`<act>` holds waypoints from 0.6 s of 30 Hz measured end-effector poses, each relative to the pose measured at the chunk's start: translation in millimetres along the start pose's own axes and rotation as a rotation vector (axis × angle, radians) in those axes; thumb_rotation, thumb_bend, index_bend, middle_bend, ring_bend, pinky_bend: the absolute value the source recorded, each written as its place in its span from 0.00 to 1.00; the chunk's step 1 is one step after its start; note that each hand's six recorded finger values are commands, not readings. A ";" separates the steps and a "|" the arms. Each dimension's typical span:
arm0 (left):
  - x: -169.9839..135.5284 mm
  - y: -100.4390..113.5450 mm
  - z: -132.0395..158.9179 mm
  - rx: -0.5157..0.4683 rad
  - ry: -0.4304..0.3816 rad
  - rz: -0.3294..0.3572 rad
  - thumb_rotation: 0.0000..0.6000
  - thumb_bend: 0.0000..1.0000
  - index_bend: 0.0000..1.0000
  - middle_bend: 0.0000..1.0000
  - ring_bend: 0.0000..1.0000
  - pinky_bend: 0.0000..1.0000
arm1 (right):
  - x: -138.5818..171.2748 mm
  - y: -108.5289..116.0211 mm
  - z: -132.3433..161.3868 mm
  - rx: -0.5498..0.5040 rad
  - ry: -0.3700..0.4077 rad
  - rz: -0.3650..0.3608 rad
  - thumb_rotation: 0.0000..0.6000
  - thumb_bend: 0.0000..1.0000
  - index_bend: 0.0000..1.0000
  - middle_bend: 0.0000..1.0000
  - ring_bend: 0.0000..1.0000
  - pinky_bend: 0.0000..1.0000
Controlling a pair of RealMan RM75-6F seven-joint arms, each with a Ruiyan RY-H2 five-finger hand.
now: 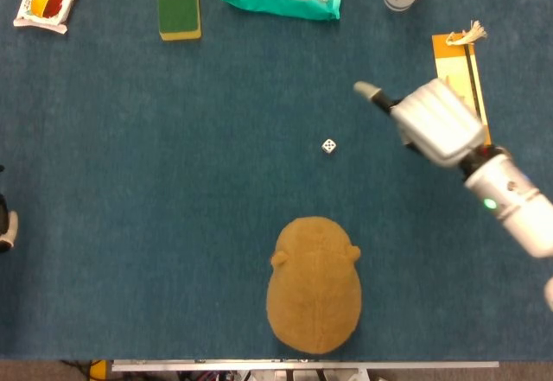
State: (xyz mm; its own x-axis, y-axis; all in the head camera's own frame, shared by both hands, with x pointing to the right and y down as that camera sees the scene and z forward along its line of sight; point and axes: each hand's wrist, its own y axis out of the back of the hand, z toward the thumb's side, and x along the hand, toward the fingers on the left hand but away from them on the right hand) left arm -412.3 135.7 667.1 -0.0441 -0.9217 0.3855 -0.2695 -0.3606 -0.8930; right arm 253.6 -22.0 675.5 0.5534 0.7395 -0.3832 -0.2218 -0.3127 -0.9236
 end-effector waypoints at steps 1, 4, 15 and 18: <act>1.5 1.2 1.5 0.001 -0.006 0.003 1.00 0.43 0.32 0.24 0.17 0.42 | 7.2 3.9 -5.7 -0.006 -0.010 -0.026 1.00 1.00 0.06 0.71 0.62 0.96; 6.6 5.7 6.6 0.003 -0.028 0.016 1.00 0.43 0.32 0.24 0.17 0.42 | 28.6 12.0 -20.0 -0.016 -0.037 -0.075 1.00 1.00 0.05 0.59 0.50 0.84; 22.3 39.2 27.9 -0.006 -0.115 0.130 1.00 0.43 0.36 0.28 0.20 0.44 | 110.3 36.1 -54.9 -0.112 -0.169 -0.251 1.00 1.00 0.24 0.37 0.36 0.71; 24.2 50.3 35.2 -0.021 -0.144 0.179 1.00 0.43 0.36 0.29 0.22 0.45 | 137.8 40.6 -67.5 -0.161 -0.221 -0.337 1.00 1.00 0.31 0.38 0.34 0.68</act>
State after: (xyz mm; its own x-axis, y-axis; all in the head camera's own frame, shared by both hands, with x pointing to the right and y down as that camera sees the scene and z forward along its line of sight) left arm -393.0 90.2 623.3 0.0441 -0.9821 0.1833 -0.2900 -0.1881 -0.9384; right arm 375.1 27.0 585.9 0.3847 0.9205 -0.0692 0.0795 -0.1077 -0.9910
